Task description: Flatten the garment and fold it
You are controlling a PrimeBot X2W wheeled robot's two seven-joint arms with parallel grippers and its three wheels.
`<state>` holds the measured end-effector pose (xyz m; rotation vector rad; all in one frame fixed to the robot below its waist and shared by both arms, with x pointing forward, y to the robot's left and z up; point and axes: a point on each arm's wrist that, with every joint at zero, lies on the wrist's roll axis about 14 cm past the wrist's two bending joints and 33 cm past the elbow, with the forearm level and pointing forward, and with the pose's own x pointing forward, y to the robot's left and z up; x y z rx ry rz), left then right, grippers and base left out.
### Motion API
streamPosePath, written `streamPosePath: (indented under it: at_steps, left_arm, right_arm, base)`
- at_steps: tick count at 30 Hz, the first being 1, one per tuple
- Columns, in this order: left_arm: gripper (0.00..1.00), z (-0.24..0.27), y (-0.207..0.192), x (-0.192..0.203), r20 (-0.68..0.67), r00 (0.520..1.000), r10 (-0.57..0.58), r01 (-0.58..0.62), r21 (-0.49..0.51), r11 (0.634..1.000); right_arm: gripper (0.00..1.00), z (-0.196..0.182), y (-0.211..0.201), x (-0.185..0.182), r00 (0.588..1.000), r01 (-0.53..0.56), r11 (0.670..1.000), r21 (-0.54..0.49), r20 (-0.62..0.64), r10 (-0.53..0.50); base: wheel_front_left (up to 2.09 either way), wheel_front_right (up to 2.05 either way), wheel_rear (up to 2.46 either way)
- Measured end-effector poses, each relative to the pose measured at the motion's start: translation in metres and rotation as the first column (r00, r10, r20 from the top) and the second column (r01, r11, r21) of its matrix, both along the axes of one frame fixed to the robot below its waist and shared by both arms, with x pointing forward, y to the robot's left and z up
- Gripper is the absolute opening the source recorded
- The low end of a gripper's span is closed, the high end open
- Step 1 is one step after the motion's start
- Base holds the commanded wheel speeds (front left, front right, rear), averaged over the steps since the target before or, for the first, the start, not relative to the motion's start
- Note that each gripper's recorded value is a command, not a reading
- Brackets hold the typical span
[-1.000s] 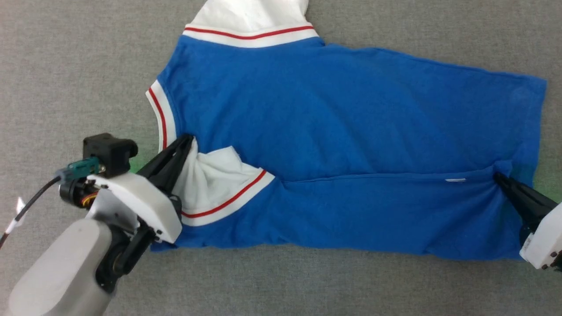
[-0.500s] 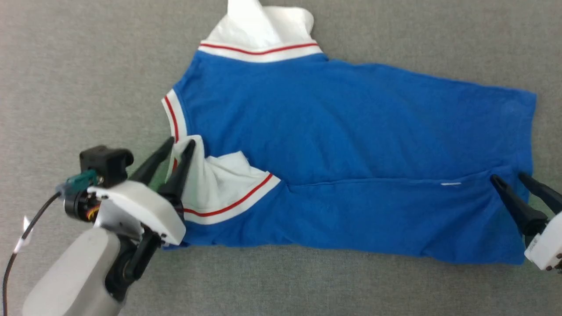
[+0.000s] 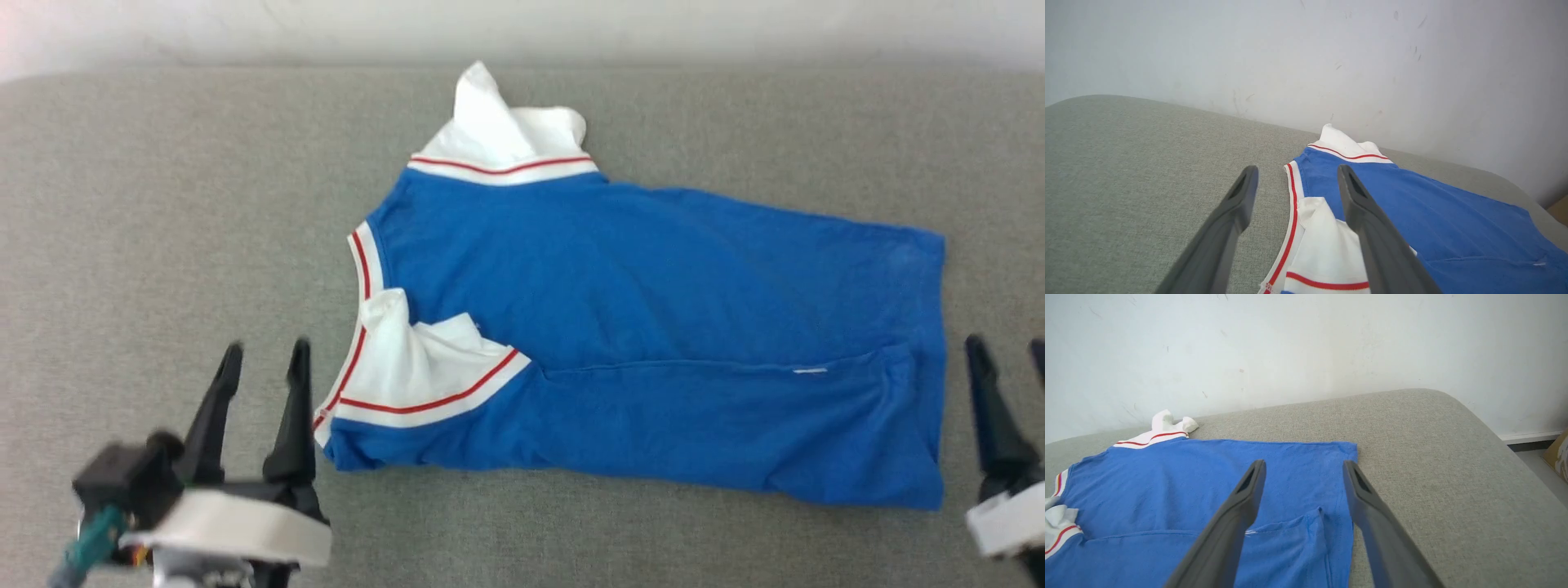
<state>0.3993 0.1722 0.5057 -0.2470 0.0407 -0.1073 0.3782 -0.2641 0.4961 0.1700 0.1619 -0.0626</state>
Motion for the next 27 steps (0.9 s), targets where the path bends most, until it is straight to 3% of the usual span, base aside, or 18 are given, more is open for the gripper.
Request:
streamPosePath:
  at_steps: [5,12,17,22,27]
  left_arm:
    - [1.0,-0.001,0.009,-0.033,0.005,0.992,0.125,-0.125,0.001,0.992]
    - [1.0,-0.018,0.007,-0.06,-0.035,0.988,0.149,-0.149,-0.008,0.989]
    - [1.0,-0.055,-0.002,-0.066,-0.2,0.979,0.036,-0.03,0.035,0.999]
    - [1.0,-0.07,-0.007,-0.046,-0.314,0.948,-0.044,0.074,0.084,0.994]
    - [1.0,-0.097,-0.011,-0.039,-0.46,0.885,-0.077,0.128,0.082,0.988]
  right_arm:
    - [1.0,-0.008,0.011,-0.027,0.999,0.041,0.999,0.012,0.007,-0.041]
    - [1.0,-0.013,0.018,-0.041,0.998,0.057,0.998,0.034,0.012,-0.057]
    - [1.0,-0.014,0.022,-0.037,0.999,0.046,0.999,0.028,0.008,-0.046]
    - [1.0,-0.018,0.025,-0.03,0.999,0.031,0.999,0.019,-0.01,-0.031]
    - [1.0,-0.029,0.03,-0.025,0.999,0.012,1.0,0.023,-0.05,-0.01]
  base:
    - [0.0,0.0,0.0]
    - [0.0,0.0,0.0]
    - [0.0,0.0,0.0]
    - [0.0,0.0,0.0]
    - [0.0,0.0,0.0]
